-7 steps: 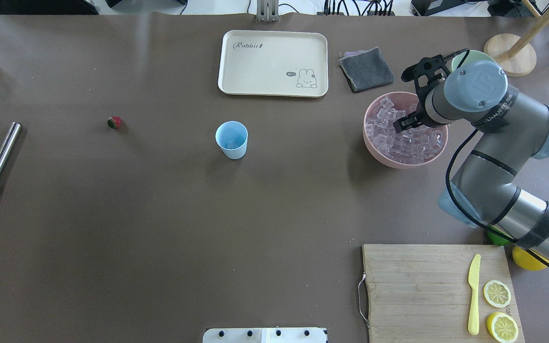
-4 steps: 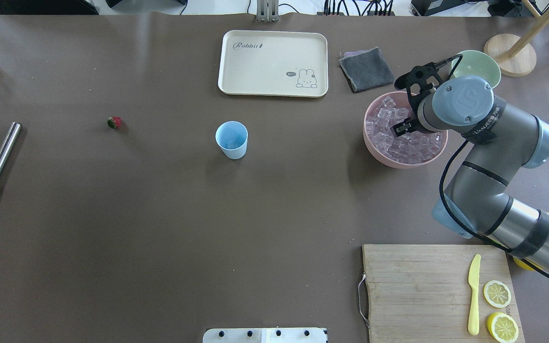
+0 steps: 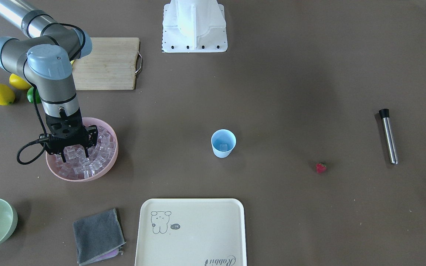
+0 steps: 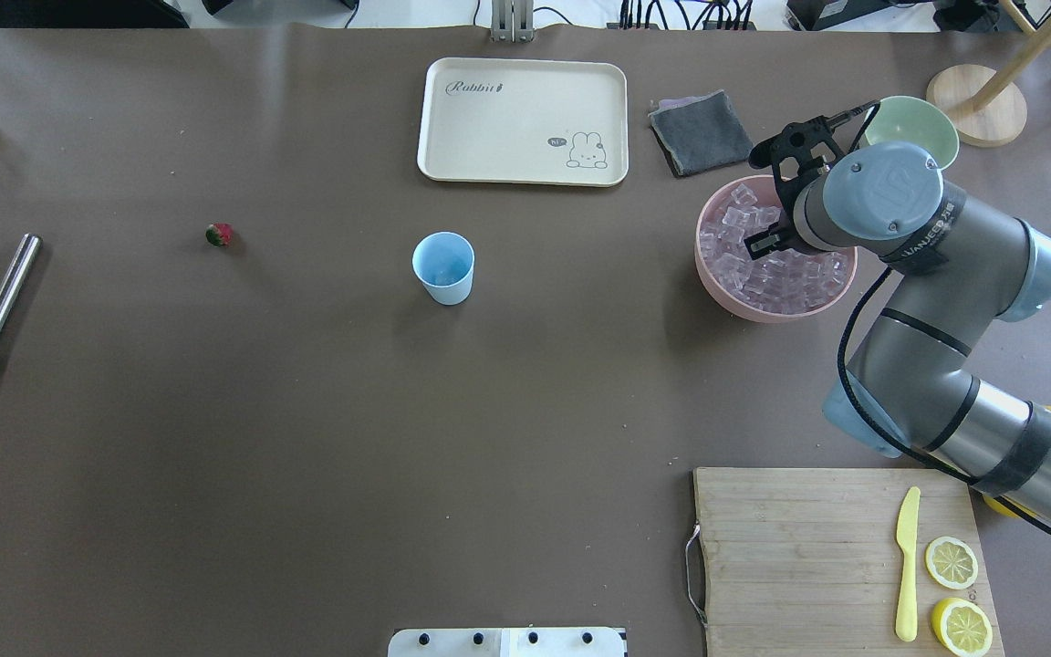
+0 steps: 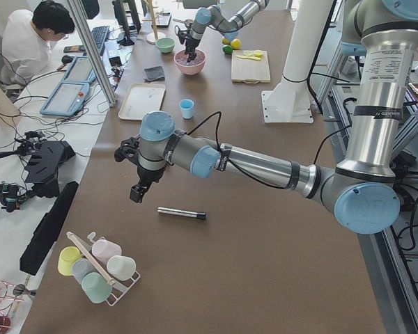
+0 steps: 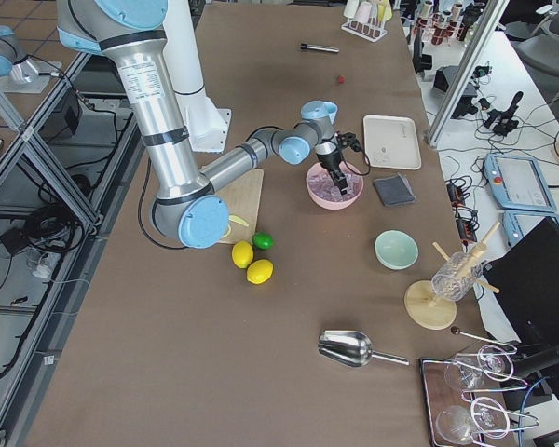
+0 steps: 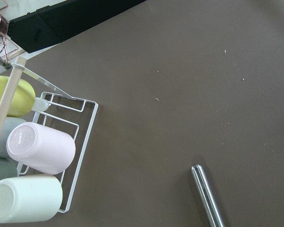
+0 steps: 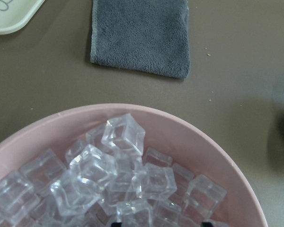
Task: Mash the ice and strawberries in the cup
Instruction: 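Close the right gripper on an ice cube in the pink bowl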
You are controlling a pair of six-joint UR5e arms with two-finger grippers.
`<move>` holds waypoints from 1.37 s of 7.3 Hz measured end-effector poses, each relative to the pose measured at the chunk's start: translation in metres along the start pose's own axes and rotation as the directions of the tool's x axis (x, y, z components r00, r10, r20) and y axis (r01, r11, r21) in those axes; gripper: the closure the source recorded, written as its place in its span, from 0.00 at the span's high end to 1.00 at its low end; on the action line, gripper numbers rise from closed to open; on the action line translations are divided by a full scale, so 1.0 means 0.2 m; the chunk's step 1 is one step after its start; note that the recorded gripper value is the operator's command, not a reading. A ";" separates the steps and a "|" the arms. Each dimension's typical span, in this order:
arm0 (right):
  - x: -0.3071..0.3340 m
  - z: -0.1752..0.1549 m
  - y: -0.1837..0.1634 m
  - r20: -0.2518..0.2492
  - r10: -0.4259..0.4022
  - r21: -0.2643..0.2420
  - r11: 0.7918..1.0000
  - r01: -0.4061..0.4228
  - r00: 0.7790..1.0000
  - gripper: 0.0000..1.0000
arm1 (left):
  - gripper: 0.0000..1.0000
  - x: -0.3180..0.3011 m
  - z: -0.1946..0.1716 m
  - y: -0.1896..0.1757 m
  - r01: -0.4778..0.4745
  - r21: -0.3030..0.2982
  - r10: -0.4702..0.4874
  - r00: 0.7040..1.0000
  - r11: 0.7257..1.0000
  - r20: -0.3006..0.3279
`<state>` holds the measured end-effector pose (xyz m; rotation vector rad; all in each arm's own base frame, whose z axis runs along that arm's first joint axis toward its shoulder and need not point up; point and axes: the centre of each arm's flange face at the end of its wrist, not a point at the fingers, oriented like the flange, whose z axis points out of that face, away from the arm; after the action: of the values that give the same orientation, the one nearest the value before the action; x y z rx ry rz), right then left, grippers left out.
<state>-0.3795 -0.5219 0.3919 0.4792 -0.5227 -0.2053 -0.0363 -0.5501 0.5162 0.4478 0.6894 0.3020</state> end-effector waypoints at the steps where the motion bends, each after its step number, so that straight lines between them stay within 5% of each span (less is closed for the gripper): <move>1: 0.00 0.00 0.00 0.001 0.000 0.000 1.000 0.000 1.000 0.62 | 0.97 0.00 0.00 0.00 0.000 0.001 0.000 1.000 1.000 0.000; 10: -0.03 0.02 0.05 0.001 0.013 -0.012 1.000 -0.013 1.000 0.60 | 0.97 -0.01 0.01 0.02 0.002 -0.002 -0.002 1.000 1.000 0.000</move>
<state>-0.3854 -0.5129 0.3977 0.4637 -0.5253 -0.1961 -0.0364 -0.5479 0.5205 0.4450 0.6896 0.3012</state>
